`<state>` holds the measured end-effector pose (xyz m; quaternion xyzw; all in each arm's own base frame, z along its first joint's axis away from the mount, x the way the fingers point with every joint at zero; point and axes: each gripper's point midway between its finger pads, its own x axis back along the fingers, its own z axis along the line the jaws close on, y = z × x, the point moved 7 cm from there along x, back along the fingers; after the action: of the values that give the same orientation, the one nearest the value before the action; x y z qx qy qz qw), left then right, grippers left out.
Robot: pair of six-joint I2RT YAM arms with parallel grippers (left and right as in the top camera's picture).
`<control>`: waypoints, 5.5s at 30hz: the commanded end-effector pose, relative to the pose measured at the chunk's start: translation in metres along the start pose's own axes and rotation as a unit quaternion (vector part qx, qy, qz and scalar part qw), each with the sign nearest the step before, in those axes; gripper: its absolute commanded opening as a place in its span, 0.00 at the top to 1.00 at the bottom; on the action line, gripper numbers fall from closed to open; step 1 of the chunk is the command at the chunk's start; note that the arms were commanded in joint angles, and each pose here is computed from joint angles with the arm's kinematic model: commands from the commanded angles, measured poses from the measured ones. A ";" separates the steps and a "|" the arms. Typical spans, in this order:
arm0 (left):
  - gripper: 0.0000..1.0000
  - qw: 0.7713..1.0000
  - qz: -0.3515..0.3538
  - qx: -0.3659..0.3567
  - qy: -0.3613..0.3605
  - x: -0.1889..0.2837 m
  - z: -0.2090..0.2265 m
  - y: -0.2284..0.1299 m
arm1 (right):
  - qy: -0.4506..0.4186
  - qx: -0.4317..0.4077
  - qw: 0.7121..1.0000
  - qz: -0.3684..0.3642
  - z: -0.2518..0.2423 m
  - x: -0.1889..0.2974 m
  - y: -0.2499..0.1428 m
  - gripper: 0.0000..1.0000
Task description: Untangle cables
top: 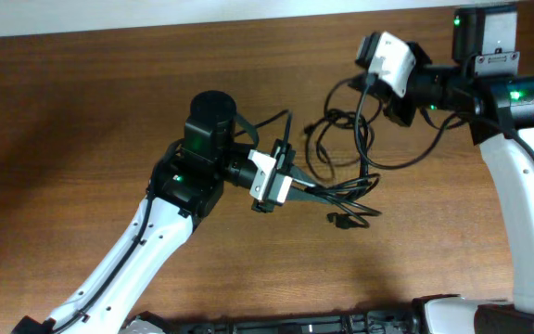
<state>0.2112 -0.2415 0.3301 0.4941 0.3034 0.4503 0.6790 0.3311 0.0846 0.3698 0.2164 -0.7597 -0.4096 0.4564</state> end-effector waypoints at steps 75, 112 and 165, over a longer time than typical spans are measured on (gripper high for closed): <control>1.00 0.996 0.063 -0.004 0.055 -0.030 0.006 -0.009 | -0.031 -0.618 0.767 -0.171 -0.048 0.015 0.050 0.96; 1.00 0.993 0.010 0.019 0.112 0.032 0.036 0.024 | -0.274 -0.550 0.787 0.048 -0.041 0.019 -0.034 0.01; 1.00 0.989 -0.002 -0.032 0.142 0.069 0.042 0.053 | 0.238 -0.504 0.819 -0.135 -0.069 -0.053 -0.085 0.01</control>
<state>0.2615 -0.1920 0.3895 0.4140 0.3952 0.5204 0.6337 0.4263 0.0350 0.2624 -0.0001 -0.3137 -0.7582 0.5716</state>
